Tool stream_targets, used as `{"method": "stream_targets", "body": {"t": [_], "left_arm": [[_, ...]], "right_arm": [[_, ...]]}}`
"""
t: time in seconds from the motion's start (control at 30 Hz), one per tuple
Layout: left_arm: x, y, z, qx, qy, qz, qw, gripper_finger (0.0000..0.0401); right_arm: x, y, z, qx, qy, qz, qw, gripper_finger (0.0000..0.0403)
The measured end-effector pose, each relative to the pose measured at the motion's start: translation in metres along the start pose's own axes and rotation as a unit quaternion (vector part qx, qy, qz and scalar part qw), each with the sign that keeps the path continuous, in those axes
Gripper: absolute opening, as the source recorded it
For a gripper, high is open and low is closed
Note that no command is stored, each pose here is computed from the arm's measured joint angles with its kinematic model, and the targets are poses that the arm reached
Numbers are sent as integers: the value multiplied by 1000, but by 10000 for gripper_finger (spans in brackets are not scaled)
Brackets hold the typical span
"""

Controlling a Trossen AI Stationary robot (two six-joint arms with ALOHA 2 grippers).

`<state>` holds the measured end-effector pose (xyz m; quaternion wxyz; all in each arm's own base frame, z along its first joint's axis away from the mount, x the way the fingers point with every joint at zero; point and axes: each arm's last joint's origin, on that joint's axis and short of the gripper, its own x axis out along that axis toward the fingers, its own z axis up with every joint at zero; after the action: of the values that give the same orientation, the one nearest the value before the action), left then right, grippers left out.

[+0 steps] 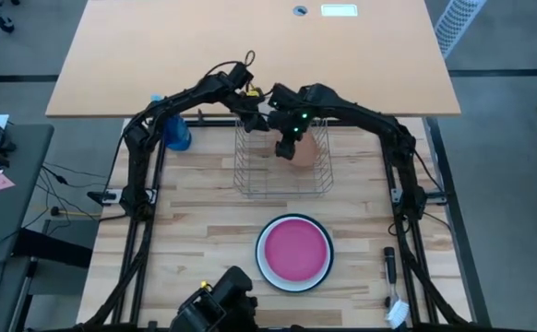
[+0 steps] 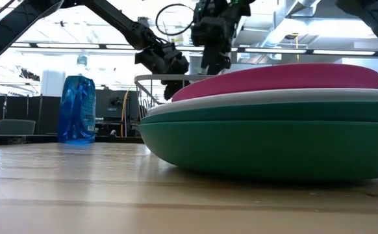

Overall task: Sort dishes
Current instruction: Put the brown plate in the dish rack

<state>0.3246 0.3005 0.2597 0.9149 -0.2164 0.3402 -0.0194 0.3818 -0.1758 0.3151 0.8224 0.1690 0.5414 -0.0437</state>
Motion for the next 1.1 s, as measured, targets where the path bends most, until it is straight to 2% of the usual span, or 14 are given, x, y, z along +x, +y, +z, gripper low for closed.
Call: {"method": "stream_targets", "body": {"t": [0.1, 0.17, 0.33, 0.63, 0.77, 1.1], "left_arm": [[-9, 2, -4, -32, 13, 17, 999, 178], [-19, 1, -4, -42, 12, 13, 999, 178], [-42, -15, 4, -27, -12, 7, 1000, 178], [-69, -38, 12, -1, -34, 25, 999, 178], [-69, -39, 12, 1, -34, 26, 999, 178], [-69, -39, 11, 0, -26, 24, 999, 178]], "right_arm": [[16, -7, -1, 43, 30, -1, 999, 285], [29, -11, -1, 49, 47, 0, 998, 285], [53, -18, 0, 73, 73, -7, 995, 285], [55, -21, 5, 83, 50, -36, 995, 269], [56, -21, 5, 90, 49, -40, 994, 231], [57, -21, 9, 89, 32, -54, 994, 82]]}}
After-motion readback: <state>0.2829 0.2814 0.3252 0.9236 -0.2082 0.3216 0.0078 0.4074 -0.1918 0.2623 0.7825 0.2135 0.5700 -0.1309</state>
